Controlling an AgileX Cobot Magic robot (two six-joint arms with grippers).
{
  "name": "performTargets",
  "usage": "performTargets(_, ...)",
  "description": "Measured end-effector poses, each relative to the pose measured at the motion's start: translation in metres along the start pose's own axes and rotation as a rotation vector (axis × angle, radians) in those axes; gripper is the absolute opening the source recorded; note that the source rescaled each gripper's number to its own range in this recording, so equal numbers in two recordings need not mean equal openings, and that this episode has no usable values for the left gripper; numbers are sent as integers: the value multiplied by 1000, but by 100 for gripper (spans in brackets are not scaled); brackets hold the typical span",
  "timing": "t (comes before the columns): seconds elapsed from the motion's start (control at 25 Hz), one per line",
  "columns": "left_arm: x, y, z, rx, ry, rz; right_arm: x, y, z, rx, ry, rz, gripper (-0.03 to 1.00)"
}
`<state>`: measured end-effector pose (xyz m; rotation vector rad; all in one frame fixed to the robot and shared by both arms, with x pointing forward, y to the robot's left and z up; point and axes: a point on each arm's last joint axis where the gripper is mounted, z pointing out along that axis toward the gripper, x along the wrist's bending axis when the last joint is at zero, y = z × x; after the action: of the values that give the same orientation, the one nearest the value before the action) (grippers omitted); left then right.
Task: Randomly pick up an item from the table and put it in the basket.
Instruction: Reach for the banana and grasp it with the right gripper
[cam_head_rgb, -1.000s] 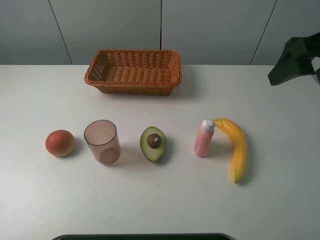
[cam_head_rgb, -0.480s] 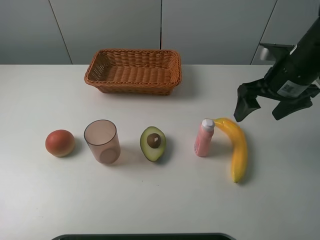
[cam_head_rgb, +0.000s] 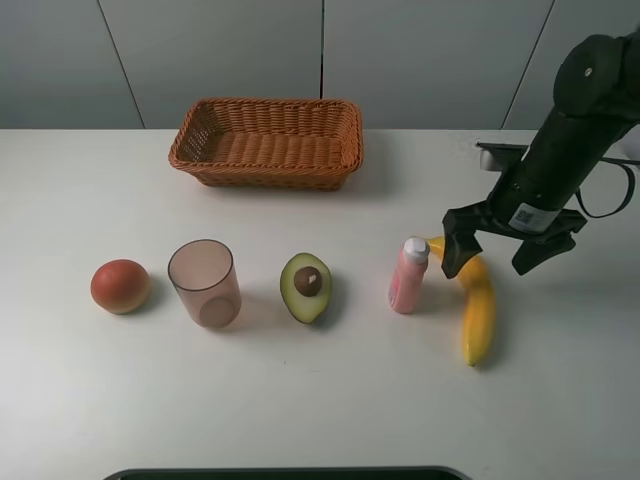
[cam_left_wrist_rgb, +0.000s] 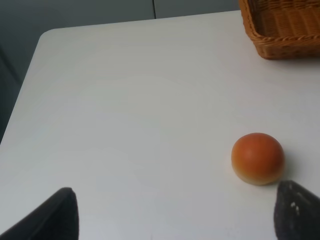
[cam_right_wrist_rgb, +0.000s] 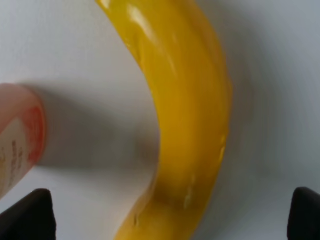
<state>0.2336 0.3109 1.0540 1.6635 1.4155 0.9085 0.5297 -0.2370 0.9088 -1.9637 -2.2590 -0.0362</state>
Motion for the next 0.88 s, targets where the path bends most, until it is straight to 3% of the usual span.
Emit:
performTargets(0.44, 0, 0, 0, 0, 0, 0, -4, 4, 35, 15, 1, 34, 100)
performTargets(0.88, 0, 0, 0, 0, 0, 0, -6, 6, 38, 11, -12, 33, 100)
